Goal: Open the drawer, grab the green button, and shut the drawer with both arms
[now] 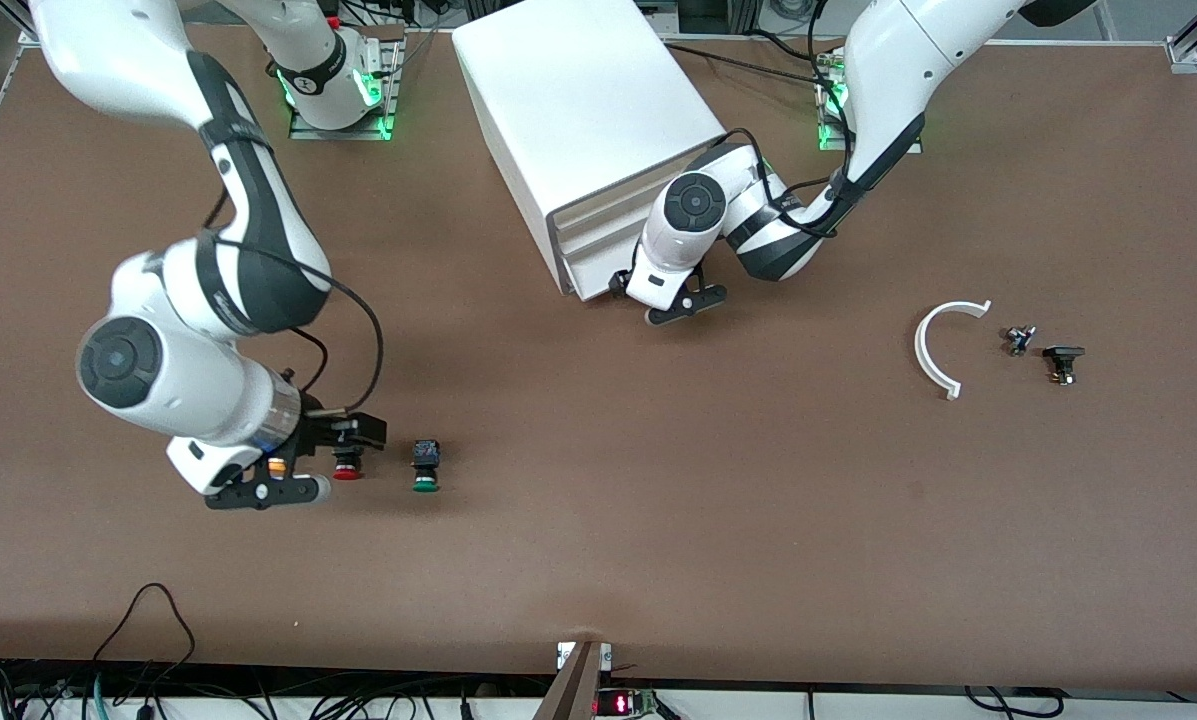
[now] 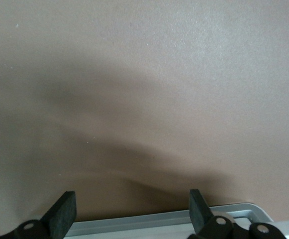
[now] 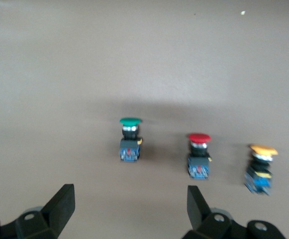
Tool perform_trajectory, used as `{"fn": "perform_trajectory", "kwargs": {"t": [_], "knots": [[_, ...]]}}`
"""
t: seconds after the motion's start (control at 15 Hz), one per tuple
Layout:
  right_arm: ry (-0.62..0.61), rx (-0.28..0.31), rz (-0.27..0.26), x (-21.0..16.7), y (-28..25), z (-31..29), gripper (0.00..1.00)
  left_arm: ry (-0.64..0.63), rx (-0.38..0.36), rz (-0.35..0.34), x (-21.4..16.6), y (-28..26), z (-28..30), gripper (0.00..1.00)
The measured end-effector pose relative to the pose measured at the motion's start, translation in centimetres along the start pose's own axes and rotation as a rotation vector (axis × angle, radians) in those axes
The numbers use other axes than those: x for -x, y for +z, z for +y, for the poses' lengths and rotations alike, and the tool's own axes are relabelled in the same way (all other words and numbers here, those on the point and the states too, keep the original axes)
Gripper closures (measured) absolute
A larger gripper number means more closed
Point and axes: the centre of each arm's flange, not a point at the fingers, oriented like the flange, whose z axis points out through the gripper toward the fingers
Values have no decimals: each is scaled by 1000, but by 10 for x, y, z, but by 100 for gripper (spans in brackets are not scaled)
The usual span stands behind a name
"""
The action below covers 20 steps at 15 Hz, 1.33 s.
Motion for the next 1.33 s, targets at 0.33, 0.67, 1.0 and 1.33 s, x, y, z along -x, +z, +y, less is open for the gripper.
{"fn": "perform_trajectory", "kwargs": {"t": [0.33,0.67,1.0,1.33], "knots": [[27,21,41,24,-98,21,0,6,-14,-12,32,8,11,0],[100,39,48,45,-152,71,0,19,-26,-23,49,7,15,0],[128,58,63,98,-200,86,0,7,-48,-23,39,3,12,0],[129,76,62,149,-218,84,0,47,-156,-14,-17,-60,6,0]]}}
